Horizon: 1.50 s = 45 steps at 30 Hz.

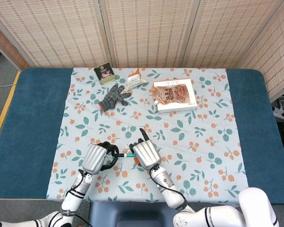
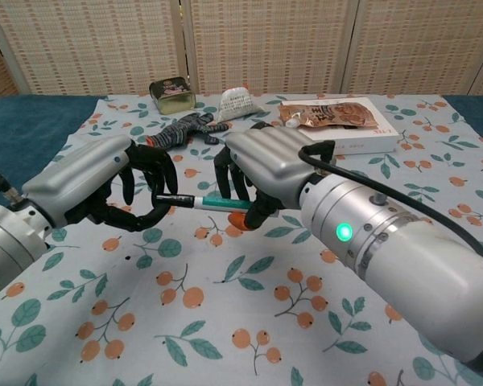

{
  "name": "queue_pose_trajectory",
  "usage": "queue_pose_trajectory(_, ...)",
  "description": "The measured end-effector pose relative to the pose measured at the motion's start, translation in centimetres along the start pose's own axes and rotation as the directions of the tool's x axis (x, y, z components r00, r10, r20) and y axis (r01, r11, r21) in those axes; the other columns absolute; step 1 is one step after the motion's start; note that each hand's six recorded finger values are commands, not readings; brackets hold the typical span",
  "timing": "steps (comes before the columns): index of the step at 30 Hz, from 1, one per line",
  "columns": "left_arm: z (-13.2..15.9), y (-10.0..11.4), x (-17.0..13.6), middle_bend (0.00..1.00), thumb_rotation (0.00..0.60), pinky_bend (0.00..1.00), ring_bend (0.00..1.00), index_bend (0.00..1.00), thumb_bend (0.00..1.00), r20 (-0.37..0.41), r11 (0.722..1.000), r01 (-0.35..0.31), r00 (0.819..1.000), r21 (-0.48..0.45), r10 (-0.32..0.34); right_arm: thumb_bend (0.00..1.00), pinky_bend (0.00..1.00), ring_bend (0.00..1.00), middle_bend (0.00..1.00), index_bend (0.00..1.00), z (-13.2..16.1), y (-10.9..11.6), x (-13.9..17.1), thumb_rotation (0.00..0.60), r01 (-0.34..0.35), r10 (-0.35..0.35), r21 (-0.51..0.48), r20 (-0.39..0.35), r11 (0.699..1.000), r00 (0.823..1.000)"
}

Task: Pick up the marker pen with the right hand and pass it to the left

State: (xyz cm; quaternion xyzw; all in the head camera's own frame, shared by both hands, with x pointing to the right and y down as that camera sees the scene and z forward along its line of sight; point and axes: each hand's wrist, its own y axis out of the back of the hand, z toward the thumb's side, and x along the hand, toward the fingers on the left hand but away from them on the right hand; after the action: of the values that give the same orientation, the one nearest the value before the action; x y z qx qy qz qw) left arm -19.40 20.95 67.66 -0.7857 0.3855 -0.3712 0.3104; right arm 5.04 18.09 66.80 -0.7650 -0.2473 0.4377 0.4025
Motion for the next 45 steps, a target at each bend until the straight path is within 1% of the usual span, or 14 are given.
queue_pose_trajectory(1,0.0,0.0,0.0,0.64,0.600,0.61,0.47,0.57,0.41,0.000,1.000,-0.006,1.000,0.000,0.006,0.30,0.00,0.40,0.77,0.94,0.0,0.0,0.0,0.600,0.000,0.000,-0.001,0.000,1.000,1.000)
queue_pose_trajectory(4,0.1,0.1,0.0,0.73,0.600,0.65,0.56,0.66,0.48,-0.001,1.000,-0.024,1.000,0.006,0.024,0.31,0.00,0.40,0.77,0.94,0.1,-0.1,0.0,0.600,0.001,-0.001,-0.004,-0.001,1.000,1.000)
queue_pose_trajectory(5,0.1,0.1,0.0,0.78,0.600,0.67,0.60,0.70,0.53,-0.002,0.999,-0.031,1.000,0.014,0.031,0.31,0.00,0.40,0.77,0.94,0.1,-0.1,0.0,0.600,0.001,-0.001,-0.006,-0.001,1.000,1.000)
queue_pose_trajectory(8,0.2,0.1,0.1,0.86,0.600,0.71,0.66,0.77,0.63,-0.001,0.998,-0.056,0.998,0.041,0.056,0.31,0.00,0.40,0.77,0.94,0.2,0.0,-0.1,0.600,0.005,-0.005,-0.009,-0.001,1.000,1.000)
queue_pose_trajectory(12,0.3,0.1,0.0,0.90,0.600,0.72,0.70,0.80,0.67,0.004,0.995,-0.082,0.997,0.058,0.082,0.30,0.00,0.40,0.77,0.94,0.2,0.2,-0.1,0.600,0.013,-0.013,-0.015,0.000,1.000,1.000)
queue_pose_trajectory(17,0.3,-0.1,-0.1,0.92,0.600,0.72,0.72,0.82,0.71,0.020,0.994,-0.079,0.997,0.069,0.078,0.30,0.00,0.40,0.77,0.94,0.2,0.4,-0.2,0.600,0.021,-0.021,-0.022,0.003,1.000,1.000)
queue_pose_trajectory(22,0.6,-0.1,-0.2,0.95,0.600,0.73,0.74,0.83,0.77,0.037,0.995,-0.085,0.996,0.059,0.082,0.30,0.00,0.40,0.77,0.94,0.1,0.5,-0.2,0.600,0.024,-0.024,-0.026,0.008,0.999,1.000)
queue_pose_trajectory(25,0.9,0.3,-0.3,0.96,0.600,0.74,0.75,0.83,0.80,0.059,0.993,-0.111,0.992,0.050,0.108,0.30,0.00,0.40,0.77,0.94,0.0,0.7,-0.2,0.600,0.028,-0.028,-0.025,0.010,0.999,1.000)
queue_pose_trajectory(27,0.7,0.6,-0.2,0.96,0.600,0.74,0.75,0.83,0.81,0.063,0.989,-0.141,0.988,0.038,0.138,0.30,0.00,0.40,0.77,0.94,-0.1,0.7,-0.1,0.600,0.030,-0.029,-0.028,0.013,0.999,0.999)
queue_pose_trajectory(29,0.3,0.8,0.0,0.96,0.600,0.74,0.75,0.83,0.83,0.061,0.987,-0.157,0.986,0.032,0.155,0.30,0.00,0.40,0.77,0.94,-0.3,0.8,-0.1,0.600,0.032,-0.031,-0.034,0.017,0.999,0.999)
queue_pose_trajectory(35,-0.5,0.9,0.2,0.96,0.600,0.74,0.75,0.84,0.85,0.048,0.986,-0.169,0.985,0.014,0.168,0.31,0.00,0.40,0.77,0.94,-0.9,0.8,-0.2,0.600,0.032,-0.031,-0.041,0.030,0.999,0.999)
queue_pose_trajectory(40,-0.6,1.0,0.2,0.96,0.600,0.75,0.75,0.84,0.87,0.064,0.984,-0.178,0.982,0.005,0.178,0.31,0.00,0.40,0.77,0.94,-0.9,0.6,-0.2,0.600,0.028,-0.027,-0.029,0.026,0.999,0.999)
queue_pose_trajectory(45,-0.7,1.2,0.2,0.96,0.600,0.75,0.75,0.84,0.87,0.067,0.983,-0.184,0.981,0.002,0.184,0.31,0.00,0.40,0.77,0.94,-1.3,0.1,0.0,0.600,0.012,-0.013,0.015,0.026,1.000,1.000)
